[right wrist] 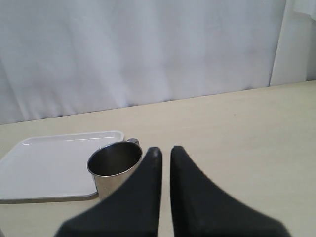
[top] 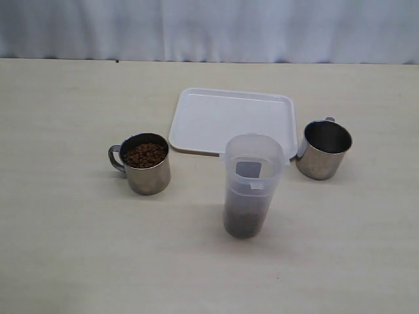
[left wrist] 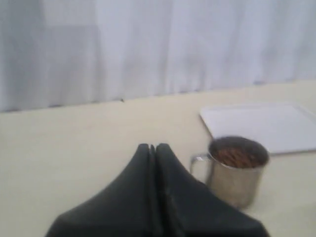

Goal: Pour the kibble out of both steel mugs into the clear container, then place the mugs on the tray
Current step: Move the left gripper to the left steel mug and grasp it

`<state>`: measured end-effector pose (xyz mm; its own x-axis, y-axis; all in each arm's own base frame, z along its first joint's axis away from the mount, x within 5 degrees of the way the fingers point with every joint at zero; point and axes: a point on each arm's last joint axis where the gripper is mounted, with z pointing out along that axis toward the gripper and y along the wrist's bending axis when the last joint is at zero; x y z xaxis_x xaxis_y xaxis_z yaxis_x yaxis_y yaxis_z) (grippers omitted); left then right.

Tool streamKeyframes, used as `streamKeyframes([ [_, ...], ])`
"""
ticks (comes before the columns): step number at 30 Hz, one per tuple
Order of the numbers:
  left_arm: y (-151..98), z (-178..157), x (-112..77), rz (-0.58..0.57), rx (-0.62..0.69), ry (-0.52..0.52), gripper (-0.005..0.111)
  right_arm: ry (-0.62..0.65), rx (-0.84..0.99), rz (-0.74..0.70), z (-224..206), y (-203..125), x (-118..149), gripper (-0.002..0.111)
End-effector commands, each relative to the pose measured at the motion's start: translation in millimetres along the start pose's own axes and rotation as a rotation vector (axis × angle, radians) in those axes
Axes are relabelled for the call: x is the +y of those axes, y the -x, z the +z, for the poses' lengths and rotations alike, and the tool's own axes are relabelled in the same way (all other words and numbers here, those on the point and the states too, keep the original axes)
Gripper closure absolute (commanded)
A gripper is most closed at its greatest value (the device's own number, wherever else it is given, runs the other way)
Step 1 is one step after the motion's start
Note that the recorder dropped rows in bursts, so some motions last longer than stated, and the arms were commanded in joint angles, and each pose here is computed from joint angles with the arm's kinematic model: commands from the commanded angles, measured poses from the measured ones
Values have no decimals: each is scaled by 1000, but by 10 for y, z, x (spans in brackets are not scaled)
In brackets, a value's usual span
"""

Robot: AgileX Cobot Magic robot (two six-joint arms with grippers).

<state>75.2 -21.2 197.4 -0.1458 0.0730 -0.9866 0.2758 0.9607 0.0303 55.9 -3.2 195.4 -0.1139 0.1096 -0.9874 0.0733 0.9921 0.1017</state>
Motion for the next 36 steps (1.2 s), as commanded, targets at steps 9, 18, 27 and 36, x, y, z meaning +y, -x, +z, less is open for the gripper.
streamKeyframes([
  [9, -364, 873, -597, 231, 303, -419, 49, -5, 2, -6, 0, -14, -4, 103],
  [18, -306, 1573, -759, 318, 616, -392, 8, -5, 2, -6, 0, -14, -4, 103],
  [27, -455, 1904, -580, 294, 619, -336, 8, -5, 2, -6, 0, -14, -4, 103],
  [36, -519, 1941, -634, 366, 575, -416, 8, -5, 2, -6, 0, -14, -4, 103],
])
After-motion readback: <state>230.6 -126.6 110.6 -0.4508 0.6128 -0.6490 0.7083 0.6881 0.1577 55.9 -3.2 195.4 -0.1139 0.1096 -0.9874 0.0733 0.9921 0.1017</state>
